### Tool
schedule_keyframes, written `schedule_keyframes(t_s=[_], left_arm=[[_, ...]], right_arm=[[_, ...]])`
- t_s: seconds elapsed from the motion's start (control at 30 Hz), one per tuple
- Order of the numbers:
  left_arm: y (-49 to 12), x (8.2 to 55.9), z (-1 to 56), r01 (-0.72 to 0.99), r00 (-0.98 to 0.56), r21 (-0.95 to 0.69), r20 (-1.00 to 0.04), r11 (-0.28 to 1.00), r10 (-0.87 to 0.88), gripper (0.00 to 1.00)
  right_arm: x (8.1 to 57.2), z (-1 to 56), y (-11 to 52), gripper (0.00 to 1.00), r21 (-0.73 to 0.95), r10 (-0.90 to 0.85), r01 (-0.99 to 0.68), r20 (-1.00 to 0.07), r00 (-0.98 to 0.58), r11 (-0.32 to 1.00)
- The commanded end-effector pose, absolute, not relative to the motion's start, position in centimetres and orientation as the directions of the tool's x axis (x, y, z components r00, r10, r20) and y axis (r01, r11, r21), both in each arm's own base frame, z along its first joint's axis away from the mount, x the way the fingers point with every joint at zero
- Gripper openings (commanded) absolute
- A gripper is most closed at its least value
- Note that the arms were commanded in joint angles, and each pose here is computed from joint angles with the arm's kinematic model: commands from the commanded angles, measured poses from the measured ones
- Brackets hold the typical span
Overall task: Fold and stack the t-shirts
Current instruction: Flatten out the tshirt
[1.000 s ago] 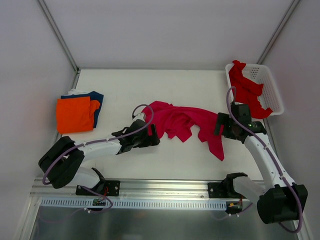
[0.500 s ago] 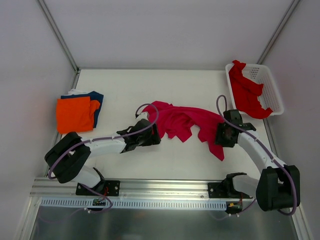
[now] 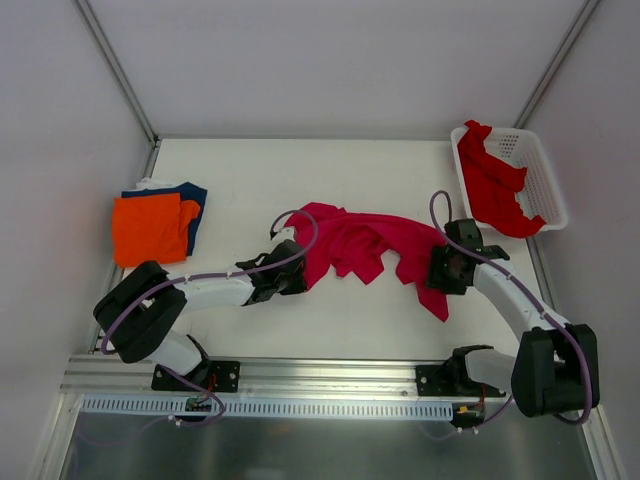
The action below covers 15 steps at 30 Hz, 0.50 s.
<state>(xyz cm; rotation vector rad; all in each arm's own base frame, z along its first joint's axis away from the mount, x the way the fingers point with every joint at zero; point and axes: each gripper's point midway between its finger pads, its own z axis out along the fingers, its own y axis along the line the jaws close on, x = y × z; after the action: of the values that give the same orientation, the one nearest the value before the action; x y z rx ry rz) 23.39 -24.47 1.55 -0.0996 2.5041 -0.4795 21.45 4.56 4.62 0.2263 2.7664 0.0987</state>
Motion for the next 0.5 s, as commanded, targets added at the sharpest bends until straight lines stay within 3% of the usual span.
schedule_keyframes(t_s=[0.0,0.13,0.33,0.47], left_arm=[[-22.8,21.7,-0.7,0.024,-0.866,-0.266,-0.487,0.964,-0.113,0.08],[-22.6,21.4,-0.8,0.027,-0.875,-0.251,-0.474,0.968,-0.099,0.09],[-22.6,21.5,-0.8,0.032,-0.875,-0.247,-0.476,0.969,-0.093,0.01],[-22.3,21.4,-0.6,0.028,-0.871,-0.24,-0.482,0.97,-0.094,0.0]], right_arm=[[21.4,5.9,4.4,0.55,0.085,0.153,0.131,-0.38,-0.912,0.988],[21.6,6.7,3.3,0.74,0.041,0.16,0.157,-0.421,-0.893,0.987],[22.1,5.6,3.8,0.77,0.047,0.159,0.152,-0.381,-0.911,0.987],[22.4,4.4,3.9,0.77,0.046,0.161,0.155,-0.351,-0.922,0.987]])
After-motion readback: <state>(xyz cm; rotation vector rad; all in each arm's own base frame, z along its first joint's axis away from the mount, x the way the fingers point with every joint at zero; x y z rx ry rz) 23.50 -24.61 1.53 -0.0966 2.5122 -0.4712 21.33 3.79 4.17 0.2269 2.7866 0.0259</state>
